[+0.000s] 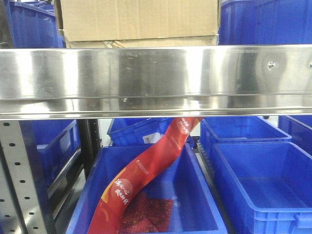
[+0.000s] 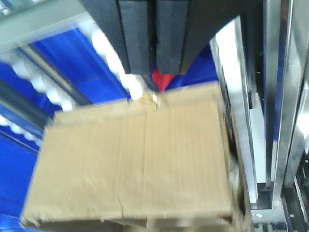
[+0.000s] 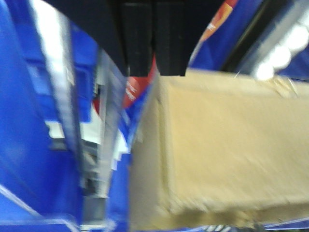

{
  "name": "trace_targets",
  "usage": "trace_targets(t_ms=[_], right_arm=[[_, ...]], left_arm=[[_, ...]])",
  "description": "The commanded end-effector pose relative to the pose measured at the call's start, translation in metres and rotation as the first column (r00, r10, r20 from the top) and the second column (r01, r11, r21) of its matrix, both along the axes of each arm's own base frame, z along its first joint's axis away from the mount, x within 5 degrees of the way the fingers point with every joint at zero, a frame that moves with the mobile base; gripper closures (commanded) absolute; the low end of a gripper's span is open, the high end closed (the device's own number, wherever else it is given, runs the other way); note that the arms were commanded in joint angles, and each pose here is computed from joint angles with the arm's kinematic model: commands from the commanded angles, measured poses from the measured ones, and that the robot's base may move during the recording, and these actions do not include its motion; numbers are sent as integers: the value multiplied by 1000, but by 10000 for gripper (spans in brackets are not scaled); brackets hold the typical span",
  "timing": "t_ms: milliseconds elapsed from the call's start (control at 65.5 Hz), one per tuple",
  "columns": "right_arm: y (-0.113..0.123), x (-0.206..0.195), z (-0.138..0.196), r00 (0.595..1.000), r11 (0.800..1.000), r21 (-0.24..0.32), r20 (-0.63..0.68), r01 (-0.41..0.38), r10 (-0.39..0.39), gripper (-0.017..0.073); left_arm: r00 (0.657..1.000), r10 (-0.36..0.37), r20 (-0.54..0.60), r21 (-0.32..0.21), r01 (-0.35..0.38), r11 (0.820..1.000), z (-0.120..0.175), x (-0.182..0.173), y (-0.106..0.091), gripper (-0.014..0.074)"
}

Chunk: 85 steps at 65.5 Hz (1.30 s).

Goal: Stack two boxes on right shelf middle
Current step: 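Open both grippers and pull them back from the boxes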

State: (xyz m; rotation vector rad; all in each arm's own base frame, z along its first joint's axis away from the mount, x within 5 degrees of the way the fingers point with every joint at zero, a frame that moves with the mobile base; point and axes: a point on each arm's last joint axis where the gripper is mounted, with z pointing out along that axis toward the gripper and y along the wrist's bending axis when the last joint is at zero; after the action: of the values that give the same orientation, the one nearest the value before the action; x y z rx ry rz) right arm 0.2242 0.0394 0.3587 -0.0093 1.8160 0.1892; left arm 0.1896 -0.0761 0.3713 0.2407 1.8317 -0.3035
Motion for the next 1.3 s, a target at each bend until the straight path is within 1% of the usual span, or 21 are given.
trace_targets(t_ms=[0, 92, 214, 305, 397, 428, 550, 580, 626, 657, 672, 703, 748, 779, 840, 916, 1023, 1069, 1283], right_arm=[[-10, -23, -9, 999, 1000, 3, 31, 17, -17, 724], [-20, -49, -24, 998, 999, 5, 41, 48, -48, 724], [-26, -83, -39, 995, 998, 12, 82, 57, -58, 724], [-30, -105, -45, 991, 997, 17, 109, 71, -72, 724], [-34, -123, -44, 986, 995, 24, 136, 93, -96, 724], [-36, -129, -43, 984, 995, 27, 148, 100, -103, 724], [-38, -147, -36, 968, 994, 47, 226, 102, -110, 724], [-39, -151, -35, 963, 994, 51, 245, 100, -110, 724], [-39, -155, -33, 958, 994, 55, 265, 99, -111, 724], [-39, -157, -32, 955, 993, 58, 275, 99, -111, 724], [-40, -158, -32, 954, 993, 59, 279, 98, -111, 724], [-40, -160, -31, 951, 993, 61, 288, 97, -111, 724], [-40, -161, -31, 949, 993, 62, 295, 97, -111, 724], [-40, -161, -31, 949, 993, 62, 295, 97, -111, 724], [-40, -161, -31, 949, 993, 62, 295, 97, -111, 724], [-40, -161, -31, 949, 993, 63, 297, 96, -110, 724], [-40, -161, -31, 949, 993, 63, 297, 96, -110, 724], [-40, -161, -31, 949, 993, 63, 297, 96, -110, 724], [-40, -161, -31, 949, 993, 63, 297, 96, -110, 724]], left_arm=[[999, 0, 43, -51, 2, 999, -9, -21, 9, 694], [999, 3, 44, -63, 0, 998, -23, -41, 17, 694], [996, 7, 93, -78, 1, 997, -30, -68, 29, 694], [990, 10, 140, -56, -3, 998, -32, -83, 37, 694], [987, 23, 161, -16, -20, 1000, -32, -93, 43, 694], [986, 27, 166, -10, -26, 1000, -31, -96, 45, 694], [980, 34, 197, -24, -30, 999, -28, -105, 49, 694], [978, 37, 204, -14, -34, 999, -28, -107, 51, 694], [976, 54, 209, 22, -60, 998, -29, -109, 54, 694], [975, 82, 204, 40, -91, 995, -30, -109, 57, 694], [975, 101, 199, 40, -111, 993, -30, -109, 59, 694], [972, 152, 182, 26, -159, 987, -31, -110, 64, 694], [963, 213, 164, -27, -211, 977, -31, -112, 69, 694], [958, 235, 166, -56, -229, 972, -30, -115, 71, 694], [946, 255, 202, -74, -245, 967, -27, -119, 74, 694], [930, 285, 232, -66, -277, 959, -25, -123, 77, 694], [921, 306, 240, -81, -295, 952, -24, -126, 79, 694], [922, 306, 238, -93, -292, 952, -24, -127, 79, 694], [922, 306, 238, -93, -292, 952, -24, -127, 79, 694]])
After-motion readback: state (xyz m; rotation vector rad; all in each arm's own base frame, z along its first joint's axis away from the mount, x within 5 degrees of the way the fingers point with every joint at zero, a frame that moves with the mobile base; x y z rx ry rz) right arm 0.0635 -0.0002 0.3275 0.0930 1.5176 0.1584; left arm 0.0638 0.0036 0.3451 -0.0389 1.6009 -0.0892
